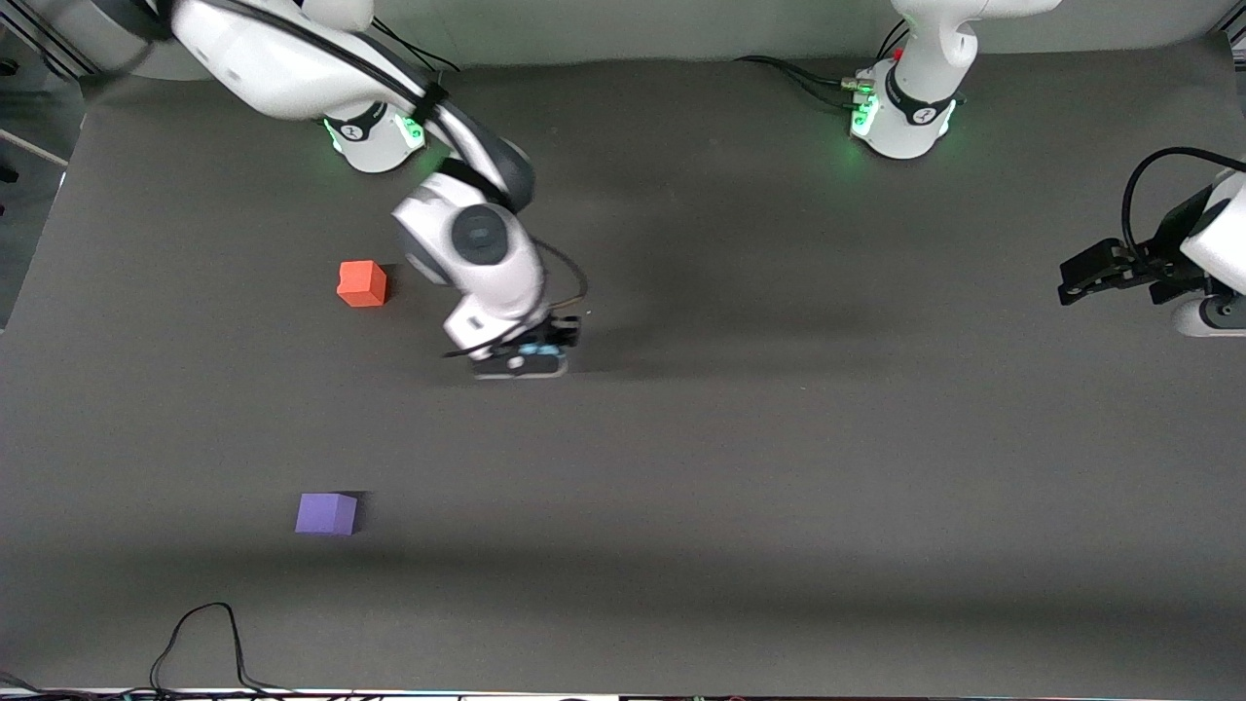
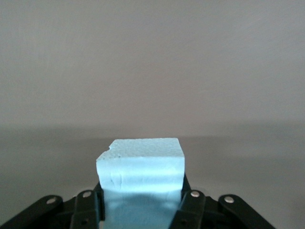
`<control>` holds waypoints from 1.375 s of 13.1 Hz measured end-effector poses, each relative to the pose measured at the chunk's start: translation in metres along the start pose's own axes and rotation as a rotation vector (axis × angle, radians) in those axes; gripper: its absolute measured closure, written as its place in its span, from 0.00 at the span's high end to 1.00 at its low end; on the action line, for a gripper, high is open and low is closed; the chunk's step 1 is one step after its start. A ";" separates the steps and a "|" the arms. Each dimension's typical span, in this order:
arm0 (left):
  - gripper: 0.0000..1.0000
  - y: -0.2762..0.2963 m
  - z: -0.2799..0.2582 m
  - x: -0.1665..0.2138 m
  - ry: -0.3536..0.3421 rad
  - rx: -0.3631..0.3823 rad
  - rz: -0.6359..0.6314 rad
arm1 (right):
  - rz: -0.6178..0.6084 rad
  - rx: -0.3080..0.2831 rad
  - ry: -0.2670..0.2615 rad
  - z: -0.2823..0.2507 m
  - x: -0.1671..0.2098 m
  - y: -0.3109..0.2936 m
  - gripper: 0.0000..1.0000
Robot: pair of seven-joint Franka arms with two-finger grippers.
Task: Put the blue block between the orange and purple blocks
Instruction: 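Carry the blue cube with the right gripper between orange and purple cubes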
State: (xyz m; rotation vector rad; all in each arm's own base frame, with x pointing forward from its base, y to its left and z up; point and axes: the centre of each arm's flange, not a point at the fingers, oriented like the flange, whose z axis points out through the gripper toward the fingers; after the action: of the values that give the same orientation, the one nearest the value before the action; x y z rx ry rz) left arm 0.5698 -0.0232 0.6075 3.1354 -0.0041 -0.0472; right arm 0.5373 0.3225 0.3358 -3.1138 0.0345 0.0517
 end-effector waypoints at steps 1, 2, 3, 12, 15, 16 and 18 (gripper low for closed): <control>1.00 0.000 0.000 0.000 0.000 0.000 0.000 | 0.001 0.004 -0.003 -0.032 0.015 0.044 0.55; 1.00 0.000 0.000 0.000 -0.001 0.000 0.000 | 0.011 -0.008 0.003 -0.055 0.027 0.090 0.55; 1.00 0.000 0.001 0.000 -0.001 0.001 0.000 | 0.024 -0.025 0.001 -0.066 0.036 0.138 0.55; 1.00 0.000 0.005 0.000 -0.009 0.003 0.003 | 0.028 -0.047 -0.028 0.084 0.019 0.288 0.54; 1.00 -0.003 0.006 0.000 -0.011 0.007 0.000 | 0.032 -0.046 -0.025 0.104 0.021 0.291 0.54; 1.00 -0.003 0.006 0.000 -0.012 0.007 0.000 | 0.032 -0.046 -0.026 0.109 0.021 0.292 0.54; 1.00 -0.003 0.007 0.000 -0.015 0.007 0.000 | 0.031 -0.046 -0.027 0.122 0.020 0.292 0.54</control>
State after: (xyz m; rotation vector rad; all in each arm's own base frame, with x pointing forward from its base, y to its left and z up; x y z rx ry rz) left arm 0.5691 -0.0207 0.6002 3.1419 -0.0044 -0.0701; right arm 0.5464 0.0338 0.2057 -3.1577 0.0825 0.0970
